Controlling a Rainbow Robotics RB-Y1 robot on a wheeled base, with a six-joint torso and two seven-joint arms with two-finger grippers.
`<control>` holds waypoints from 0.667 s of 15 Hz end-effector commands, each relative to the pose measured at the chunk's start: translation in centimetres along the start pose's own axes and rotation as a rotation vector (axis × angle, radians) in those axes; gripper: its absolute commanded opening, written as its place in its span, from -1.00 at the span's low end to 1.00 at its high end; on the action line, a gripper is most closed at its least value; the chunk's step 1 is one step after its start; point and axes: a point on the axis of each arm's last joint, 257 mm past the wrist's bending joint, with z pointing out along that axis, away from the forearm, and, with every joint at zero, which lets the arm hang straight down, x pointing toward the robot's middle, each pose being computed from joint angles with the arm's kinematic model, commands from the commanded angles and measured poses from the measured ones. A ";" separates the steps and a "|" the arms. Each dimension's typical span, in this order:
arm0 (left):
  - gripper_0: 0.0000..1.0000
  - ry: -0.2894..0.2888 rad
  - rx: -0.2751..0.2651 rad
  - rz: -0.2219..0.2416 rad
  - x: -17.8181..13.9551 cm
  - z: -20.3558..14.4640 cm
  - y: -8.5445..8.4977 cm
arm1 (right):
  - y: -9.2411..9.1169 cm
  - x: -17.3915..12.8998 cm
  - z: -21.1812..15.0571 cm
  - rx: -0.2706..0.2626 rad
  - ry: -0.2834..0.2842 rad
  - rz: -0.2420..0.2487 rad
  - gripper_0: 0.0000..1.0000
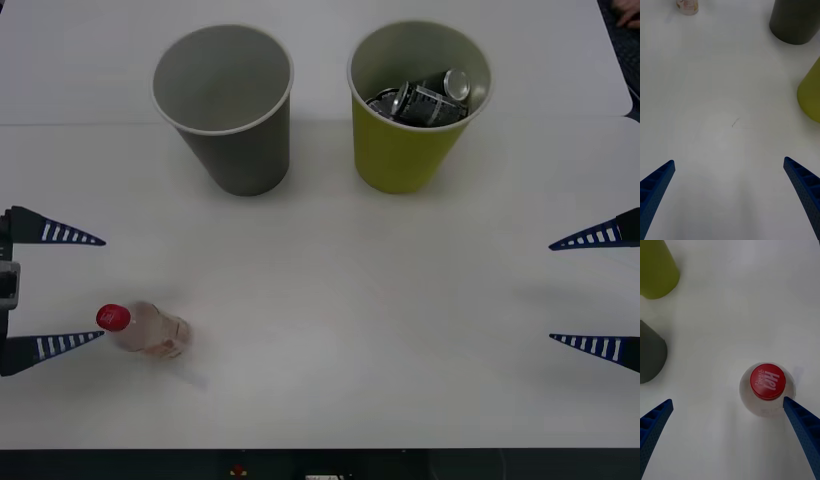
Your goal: Put the can into the green bin and the plastic bottle into the gray bin
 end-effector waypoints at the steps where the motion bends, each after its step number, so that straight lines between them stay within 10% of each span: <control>1: 1.00 0.001 0.011 -0.042 1.2 -0.5 -0.3 | 0.0 0.0 0.0 0.000 0.000 0.000 1.00; 10: 1.00 -0.058 0.059 -0.129 4.0 -2.5 -1.8 | 0.0 0.0 0.0 0.000 0.000 0.000 1.00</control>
